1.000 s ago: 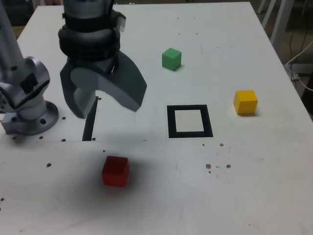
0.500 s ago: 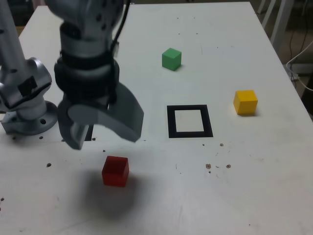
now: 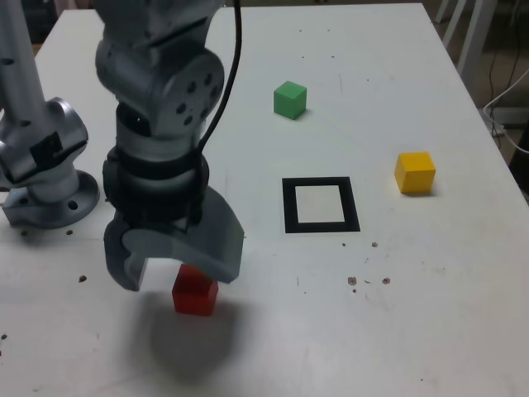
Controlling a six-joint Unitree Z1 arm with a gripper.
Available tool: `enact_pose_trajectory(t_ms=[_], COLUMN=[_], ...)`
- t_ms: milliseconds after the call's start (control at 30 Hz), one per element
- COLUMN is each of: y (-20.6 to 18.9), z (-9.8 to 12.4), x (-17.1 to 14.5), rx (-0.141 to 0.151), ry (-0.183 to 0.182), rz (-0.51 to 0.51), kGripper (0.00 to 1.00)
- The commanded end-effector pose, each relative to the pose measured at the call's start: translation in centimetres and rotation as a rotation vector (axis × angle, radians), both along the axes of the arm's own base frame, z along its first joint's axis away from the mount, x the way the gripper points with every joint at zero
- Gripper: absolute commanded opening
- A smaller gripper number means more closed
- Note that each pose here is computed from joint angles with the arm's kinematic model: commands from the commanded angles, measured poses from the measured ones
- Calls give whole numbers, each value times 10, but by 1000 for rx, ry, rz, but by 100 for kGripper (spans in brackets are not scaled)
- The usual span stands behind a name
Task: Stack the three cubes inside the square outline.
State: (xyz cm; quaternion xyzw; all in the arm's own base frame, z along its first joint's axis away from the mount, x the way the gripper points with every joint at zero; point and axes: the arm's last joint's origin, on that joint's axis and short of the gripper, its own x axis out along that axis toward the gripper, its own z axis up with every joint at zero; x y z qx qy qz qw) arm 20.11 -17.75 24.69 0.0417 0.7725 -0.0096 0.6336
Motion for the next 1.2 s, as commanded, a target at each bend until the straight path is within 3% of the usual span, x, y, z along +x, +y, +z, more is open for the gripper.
enact_pose_trajectory(t_ms=[0,200,533,767,967,1167], y=[-5,-12,-12,-16,-15,-14], z=[-5,-18,-21,-24,-26,-26], x=[2,8,9,14,15,15], rx=[-4,-12,15,-6,10,21], ry=[-2,-5,-13,-48,-57,-62], rz=[-14,-43,-52,-83,-90,-90], kGripper=[97,95,80,71,70,62])
